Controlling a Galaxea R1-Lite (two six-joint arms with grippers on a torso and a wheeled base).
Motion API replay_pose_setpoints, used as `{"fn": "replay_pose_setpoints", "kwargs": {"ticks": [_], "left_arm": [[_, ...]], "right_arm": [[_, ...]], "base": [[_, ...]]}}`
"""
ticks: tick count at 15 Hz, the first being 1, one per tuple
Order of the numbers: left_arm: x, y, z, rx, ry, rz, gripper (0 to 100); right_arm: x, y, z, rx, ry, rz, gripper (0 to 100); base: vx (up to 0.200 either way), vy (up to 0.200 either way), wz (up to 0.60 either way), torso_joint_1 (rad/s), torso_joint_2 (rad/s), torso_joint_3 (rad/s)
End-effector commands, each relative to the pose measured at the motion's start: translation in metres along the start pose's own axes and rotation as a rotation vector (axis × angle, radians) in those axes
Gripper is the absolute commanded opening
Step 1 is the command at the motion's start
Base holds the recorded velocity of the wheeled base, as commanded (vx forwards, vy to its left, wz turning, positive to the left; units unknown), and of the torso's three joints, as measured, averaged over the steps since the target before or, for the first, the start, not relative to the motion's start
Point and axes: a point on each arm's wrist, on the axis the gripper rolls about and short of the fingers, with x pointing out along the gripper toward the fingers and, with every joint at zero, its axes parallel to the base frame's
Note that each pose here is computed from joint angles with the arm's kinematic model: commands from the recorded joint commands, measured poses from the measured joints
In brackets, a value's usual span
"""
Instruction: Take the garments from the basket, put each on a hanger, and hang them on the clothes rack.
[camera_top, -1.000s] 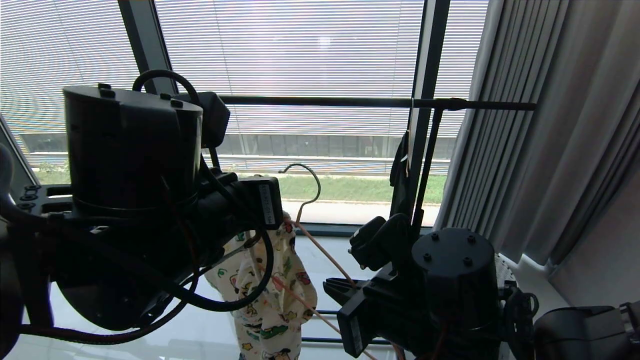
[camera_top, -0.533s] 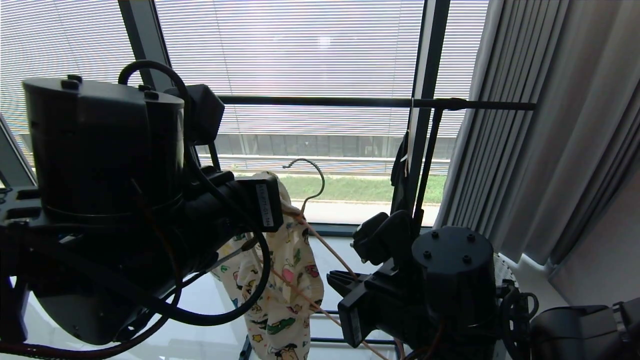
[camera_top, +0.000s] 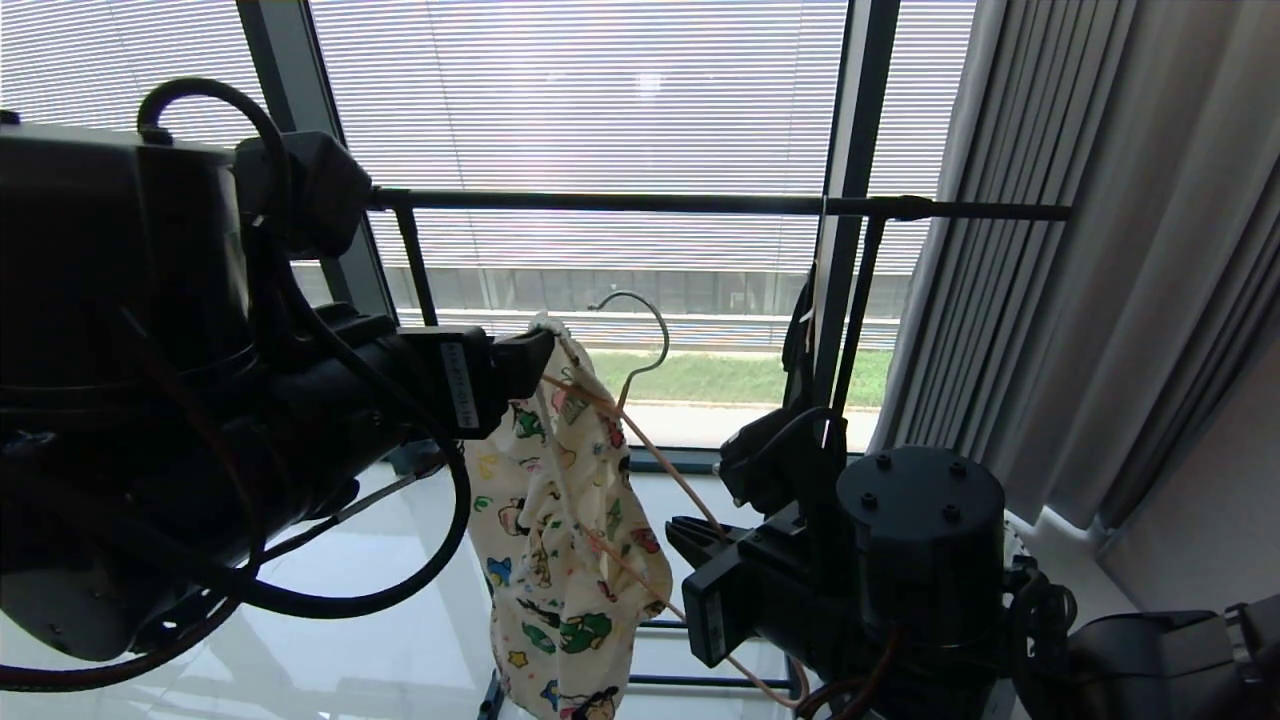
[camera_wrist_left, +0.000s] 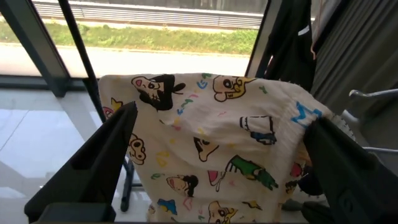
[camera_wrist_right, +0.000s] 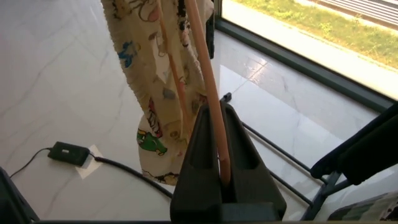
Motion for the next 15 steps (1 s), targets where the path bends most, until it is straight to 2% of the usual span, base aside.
{"fn": "replay_pose_setpoints", "kwargs": {"ticks": [1,3,4,7,8,11,13,15], "left_arm": [[-0.012,0.01,-0.005,0.039,-0.004,0.002,100],[-0.013,0.011,-0.005,0.073,-0.005,-0.001,100],[-0.012,0.01,-0.004,0.114,-0.003,-0.003,100],[-0.005,0.002,-0.003,0.253,0.005,-0.102,100],[-0.004,0.0,-0.001,0.28,0.0,-0.121,100],[0.001,-0.006,0.002,0.291,-0.002,-0.134,100],[-0.001,-0.004,-0.001,0.333,0.002,-0.134,100],[-0.006,0.001,-0.002,0.339,-0.003,-0.13,100]], "right_arm": [[-0.002,-0.001,0.002,-0.005,-0.008,0.0,0],[-0.002,-0.001,0.004,-0.036,-0.014,0.001,0],[-0.002,0.0,0.004,-0.047,-0.012,0.004,0],[-0.001,0.002,0.002,-0.058,-0.007,0.01,0],[-0.002,0.002,0.002,-0.059,-0.008,0.01,0],[-0.002,0.002,0.002,-0.059,-0.009,0.009,0],[-0.002,0.002,0.002,-0.059,-0.007,0.009,0],[-0.003,0.0,0.001,-0.067,-0.005,0.004,0]], "base": [[0.0,0.0,0.0,0.0,0.0,0.0],[0.0,0.0,0.0,0.0,0.0,0.0],[0.0,0.0,0.0,0.0,0.0,0.0],[0.0,0.0,0.0,0.0,0.0,0.0],[0.0,0.0,0.0,0.0,0.0,0.0],[0.0,0.0,0.0,0.0,0.0,0.0],[0.0,0.0,0.0,0.0,0.0,0.0],[0.0,0.0,0.0,0.0,0.0,0.0]]}}
